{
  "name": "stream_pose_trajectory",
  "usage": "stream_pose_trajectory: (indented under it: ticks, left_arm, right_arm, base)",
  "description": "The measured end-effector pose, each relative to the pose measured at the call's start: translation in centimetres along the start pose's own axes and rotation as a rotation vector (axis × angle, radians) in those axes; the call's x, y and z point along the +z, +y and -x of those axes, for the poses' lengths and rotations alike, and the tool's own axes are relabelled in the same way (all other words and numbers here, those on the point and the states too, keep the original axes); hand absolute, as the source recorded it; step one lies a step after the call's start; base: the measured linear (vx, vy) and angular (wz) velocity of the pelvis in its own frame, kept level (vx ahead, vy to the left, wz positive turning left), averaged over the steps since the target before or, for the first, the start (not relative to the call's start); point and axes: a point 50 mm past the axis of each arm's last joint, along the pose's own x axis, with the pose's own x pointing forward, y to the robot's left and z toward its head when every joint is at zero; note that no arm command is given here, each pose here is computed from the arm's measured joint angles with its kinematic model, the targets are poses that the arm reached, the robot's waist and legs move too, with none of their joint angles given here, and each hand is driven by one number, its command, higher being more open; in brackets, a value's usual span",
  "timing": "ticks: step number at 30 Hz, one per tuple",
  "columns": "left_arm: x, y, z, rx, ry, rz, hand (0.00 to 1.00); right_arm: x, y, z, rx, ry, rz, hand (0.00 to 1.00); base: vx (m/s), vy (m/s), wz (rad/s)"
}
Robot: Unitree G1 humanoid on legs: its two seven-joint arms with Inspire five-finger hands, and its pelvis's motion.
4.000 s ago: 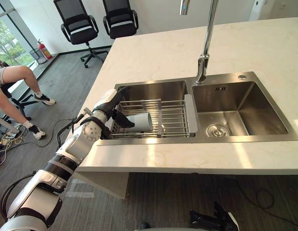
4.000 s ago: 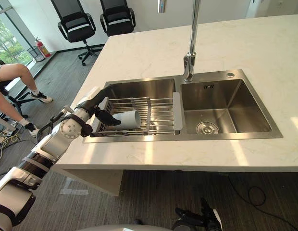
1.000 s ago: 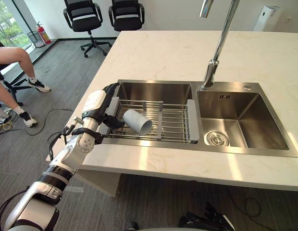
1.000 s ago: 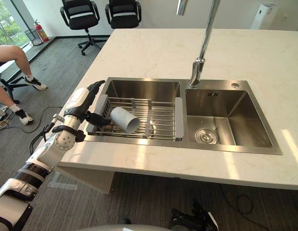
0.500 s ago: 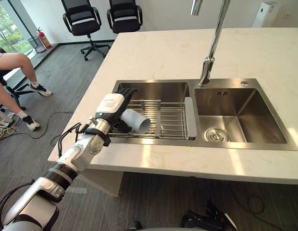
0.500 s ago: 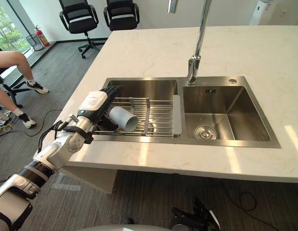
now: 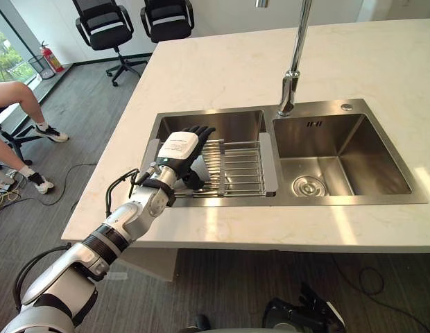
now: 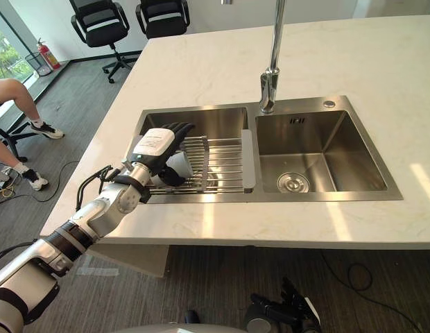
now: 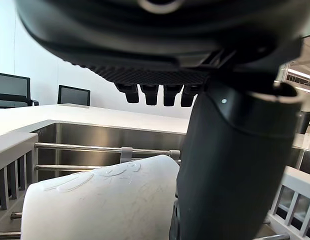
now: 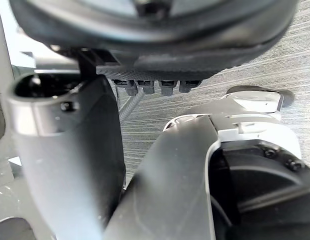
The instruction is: Walk over to the sink, pick up the cup, carry it to the dishwasher, place the cup inside the dishwasher, then close the dishwasher door
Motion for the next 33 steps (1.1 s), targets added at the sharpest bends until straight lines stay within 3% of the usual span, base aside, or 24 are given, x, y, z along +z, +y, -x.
stream_pose_trajectory:
  ticks: [8, 26, 27, 33]
  left_arm:
    - [-0.8, -0.5, -0.6, -0.021, 0.116, 0.078, 1.0]
    - [-4.6, -1.9, 0.8, -0.035, 0.352, 0.374, 1.0]
    - [-4.6, -1.9, 0.7, -0.036, 0.351, 0.38, 0.0]
    - [-3.9, -1.9, 0.4, -0.118, 0.261, 0.248, 0.0]
  right_arm:
    - [0.8, -0.5, -0.1, -0.018, -0.02, 0.012, 1.0]
    - [1.7, 1.1, -1.7, -0.077, 0.073, 0.049, 1.0]
    - [1.6, 1.1, -1.7, -0.078, 0.075, 0.049, 1.0]
    - [1.6, 1.4, -1.9, -0.086, 0.088, 0.066, 1.0]
  base:
    - [0.0, -0.003, -0.02]
    - [0.0, 0.014, 0.02]
    - [0.0, 0.026, 0.12]
    - [0.0, 0.016, 0.07]
